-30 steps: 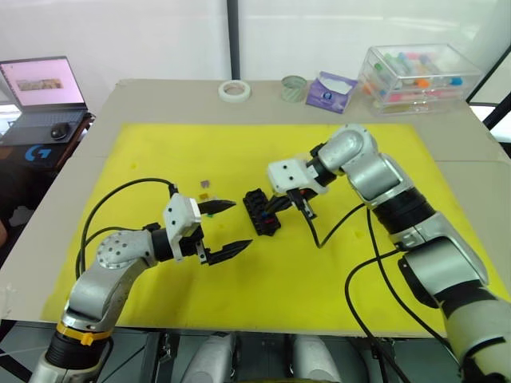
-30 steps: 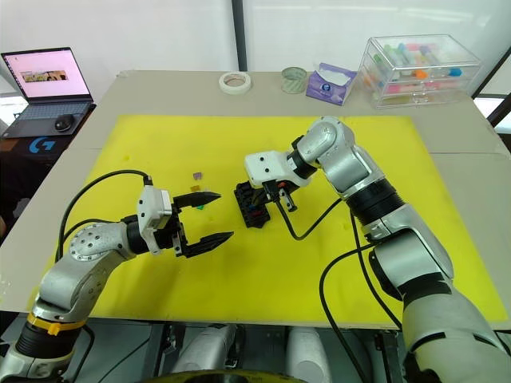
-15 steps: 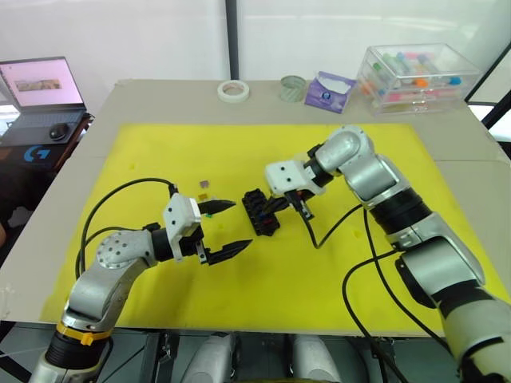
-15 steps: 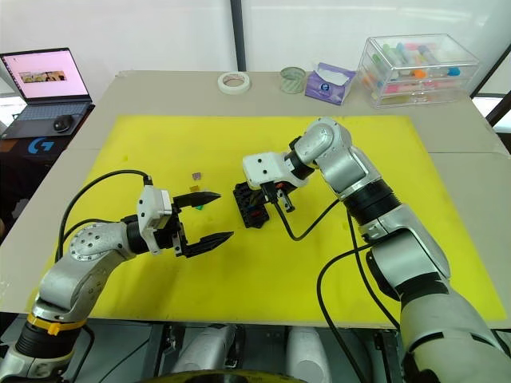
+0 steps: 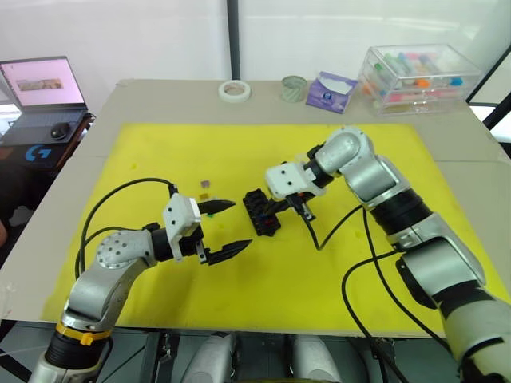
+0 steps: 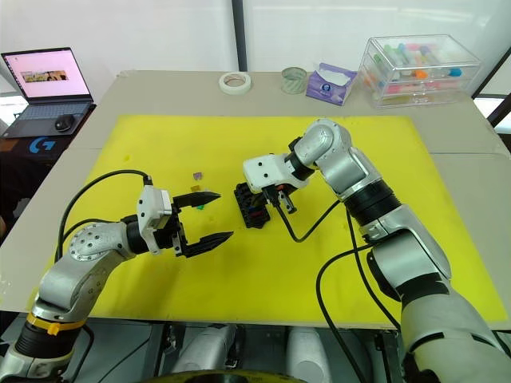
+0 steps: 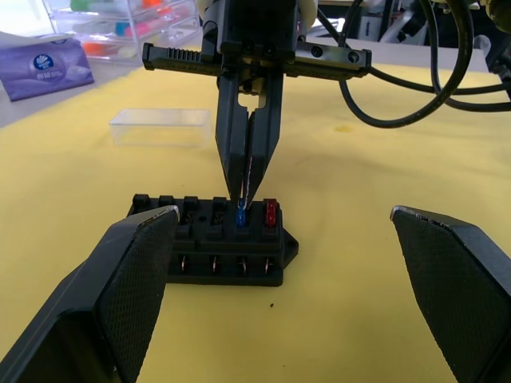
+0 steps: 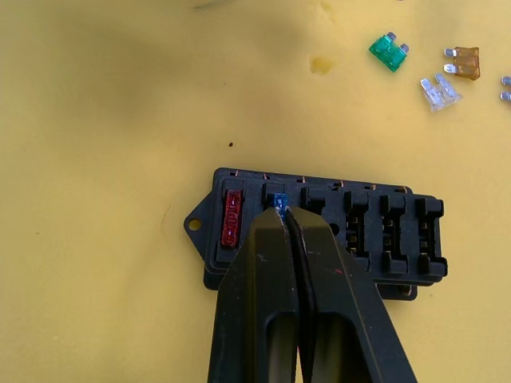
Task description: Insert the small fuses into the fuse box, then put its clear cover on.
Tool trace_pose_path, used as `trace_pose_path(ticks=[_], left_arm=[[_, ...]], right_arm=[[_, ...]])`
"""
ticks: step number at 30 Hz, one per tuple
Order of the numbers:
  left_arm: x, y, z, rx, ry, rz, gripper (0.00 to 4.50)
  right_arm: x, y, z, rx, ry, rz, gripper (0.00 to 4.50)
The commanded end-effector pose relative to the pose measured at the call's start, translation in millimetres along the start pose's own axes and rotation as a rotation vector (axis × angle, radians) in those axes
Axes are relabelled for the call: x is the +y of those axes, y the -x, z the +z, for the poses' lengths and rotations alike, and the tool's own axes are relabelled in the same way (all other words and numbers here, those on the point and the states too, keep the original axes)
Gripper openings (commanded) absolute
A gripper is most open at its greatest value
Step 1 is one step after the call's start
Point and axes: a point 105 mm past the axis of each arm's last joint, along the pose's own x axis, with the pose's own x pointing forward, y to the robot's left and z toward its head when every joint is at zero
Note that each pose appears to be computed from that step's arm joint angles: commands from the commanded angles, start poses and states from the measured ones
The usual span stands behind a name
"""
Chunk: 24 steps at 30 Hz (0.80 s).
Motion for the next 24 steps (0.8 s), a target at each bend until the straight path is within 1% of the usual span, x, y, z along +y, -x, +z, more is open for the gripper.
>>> trace_pose_path(ticks=[1, 5, 24], left_arm=[[3, 2, 8, -0.015, -0.036, 0.010, 4.50], [3, 2, 8, -0.012, -0.039, 0.011, 4.50], [6, 2, 6, -0.001, -0.059, 0.028, 4.50]], right_arm=[[4, -8, -8, 0.030, 0.000, 0.026, 0.04], [6, -10, -12, 0.052, 0.013, 0.034, 0.04], [12, -15, -18, 0.058, 0.008, 0.046, 0.04]])
